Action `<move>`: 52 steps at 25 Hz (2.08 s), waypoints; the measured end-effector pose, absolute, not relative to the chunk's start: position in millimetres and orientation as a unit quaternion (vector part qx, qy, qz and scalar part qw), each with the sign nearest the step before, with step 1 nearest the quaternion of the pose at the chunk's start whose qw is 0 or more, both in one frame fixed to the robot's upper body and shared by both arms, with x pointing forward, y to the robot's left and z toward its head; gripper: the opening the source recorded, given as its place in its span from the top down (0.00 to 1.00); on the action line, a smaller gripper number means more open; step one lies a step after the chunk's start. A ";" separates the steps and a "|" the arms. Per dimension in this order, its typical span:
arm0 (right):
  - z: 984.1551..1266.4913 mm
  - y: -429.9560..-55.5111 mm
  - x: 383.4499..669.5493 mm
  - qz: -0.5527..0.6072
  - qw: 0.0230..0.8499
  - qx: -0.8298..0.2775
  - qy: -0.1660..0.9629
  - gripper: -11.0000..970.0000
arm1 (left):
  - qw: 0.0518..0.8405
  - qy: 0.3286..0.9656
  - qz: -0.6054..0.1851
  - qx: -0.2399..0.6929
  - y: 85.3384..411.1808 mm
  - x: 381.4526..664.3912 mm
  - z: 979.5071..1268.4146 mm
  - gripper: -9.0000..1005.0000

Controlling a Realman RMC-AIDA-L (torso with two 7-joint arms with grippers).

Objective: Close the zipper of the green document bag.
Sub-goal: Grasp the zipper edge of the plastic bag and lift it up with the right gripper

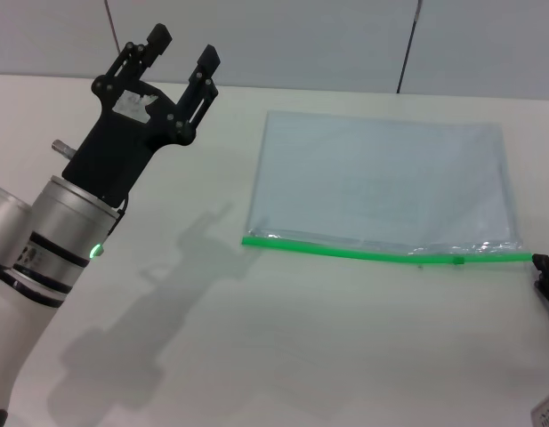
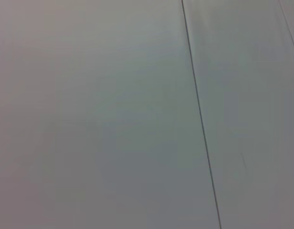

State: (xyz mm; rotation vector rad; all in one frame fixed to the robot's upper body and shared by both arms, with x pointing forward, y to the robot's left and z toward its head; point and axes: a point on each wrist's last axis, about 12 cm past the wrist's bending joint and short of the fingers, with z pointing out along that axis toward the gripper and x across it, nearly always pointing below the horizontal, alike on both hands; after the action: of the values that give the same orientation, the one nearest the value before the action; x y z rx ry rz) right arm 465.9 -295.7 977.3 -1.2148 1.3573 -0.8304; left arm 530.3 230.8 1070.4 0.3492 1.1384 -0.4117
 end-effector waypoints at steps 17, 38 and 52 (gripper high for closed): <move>982.7 -264.9 488.5 -0.337 0.540 -0.558 0.532 0.09 | 0.808 0.531 -0.195 0.164 229.0 531.5 1071.3 0.41; 986.1 -249.5 517.1 -0.330 0.513 -0.603 0.514 0.19 | 0.807 0.529 -0.201 0.167 225.5 531.9 1072.0 0.42; 987.2 -240.2 517.8 -0.321 0.520 -0.604 0.511 0.79 | 0.807 0.529 -0.202 0.168 225.0 532.2 1072.3 0.43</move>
State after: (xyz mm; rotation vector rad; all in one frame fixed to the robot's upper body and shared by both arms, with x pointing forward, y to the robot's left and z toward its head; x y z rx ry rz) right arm 517.8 -240.2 987.2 -1.4483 1.2258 -0.7688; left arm 532.2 225.0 1072.3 0.3603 1.1318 -0.4313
